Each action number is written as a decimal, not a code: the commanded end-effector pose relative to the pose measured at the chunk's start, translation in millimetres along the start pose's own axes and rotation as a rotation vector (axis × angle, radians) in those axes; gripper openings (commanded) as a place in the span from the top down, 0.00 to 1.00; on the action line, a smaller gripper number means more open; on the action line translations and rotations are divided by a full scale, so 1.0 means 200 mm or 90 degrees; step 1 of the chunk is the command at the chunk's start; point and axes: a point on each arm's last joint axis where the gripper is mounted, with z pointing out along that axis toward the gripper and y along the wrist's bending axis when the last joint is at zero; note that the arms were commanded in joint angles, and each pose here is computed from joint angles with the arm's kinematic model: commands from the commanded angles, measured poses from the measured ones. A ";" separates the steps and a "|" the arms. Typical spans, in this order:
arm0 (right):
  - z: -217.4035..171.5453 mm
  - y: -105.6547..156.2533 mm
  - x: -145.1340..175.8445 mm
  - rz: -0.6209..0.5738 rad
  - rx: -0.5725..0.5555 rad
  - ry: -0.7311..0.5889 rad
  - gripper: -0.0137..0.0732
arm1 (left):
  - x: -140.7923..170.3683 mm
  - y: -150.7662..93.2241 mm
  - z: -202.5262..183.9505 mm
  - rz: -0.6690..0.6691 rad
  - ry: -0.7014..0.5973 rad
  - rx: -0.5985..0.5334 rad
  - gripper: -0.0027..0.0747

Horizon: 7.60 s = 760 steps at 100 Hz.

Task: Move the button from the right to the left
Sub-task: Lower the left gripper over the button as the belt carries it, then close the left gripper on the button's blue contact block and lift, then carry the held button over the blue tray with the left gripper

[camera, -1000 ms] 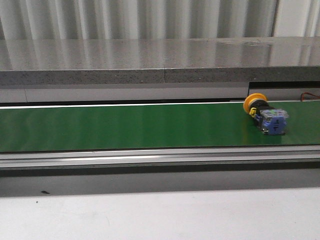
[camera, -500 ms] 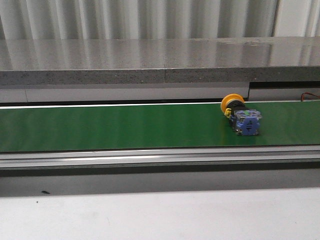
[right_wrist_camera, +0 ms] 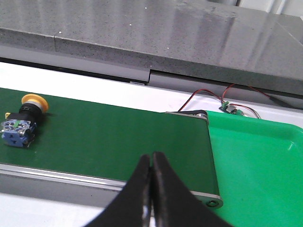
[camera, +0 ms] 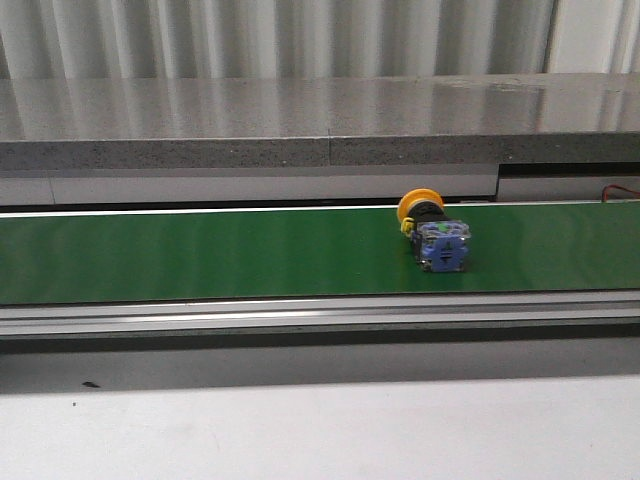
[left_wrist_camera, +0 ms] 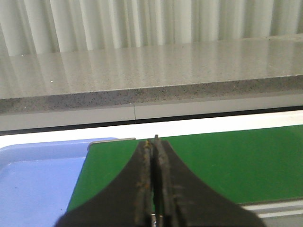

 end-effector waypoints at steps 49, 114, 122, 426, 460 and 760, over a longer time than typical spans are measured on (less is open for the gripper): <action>-0.01 -0.01 -0.07 -0.009 0.005 -0.064 0.92 | -0.38 0.01 0.01 -0.057 0.045 0.016 0.99; -0.01 -0.01 -0.07 -0.009 0.005 -0.064 0.92 | -0.50 0.01 0.24 -0.054 0.279 0.028 0.21; -0.01 -0.01 -0.07 -0.009 0.005 -0.064 0.92 | -0.50 0.01 0.24 -0.054 0.269 0.028 0.21; -0.01 -0.01 -0.07 -0.009 0.005 -0.064 0.92 | -0.30 -0.60 1.34 -0.063 0.850 0.017 0.80; -0.01 -0.01 -0.07 -0.009 0.005 -0.064 0.92 | -0.46 -0.46 1.36 -0.007 0.820 -0.009 0.80; -0.01 -0.01 -0.07 -0.009 0.005 -0.064 0.92 | -0.21 0.75 1.48 0.023 0.850 -0.110 0.82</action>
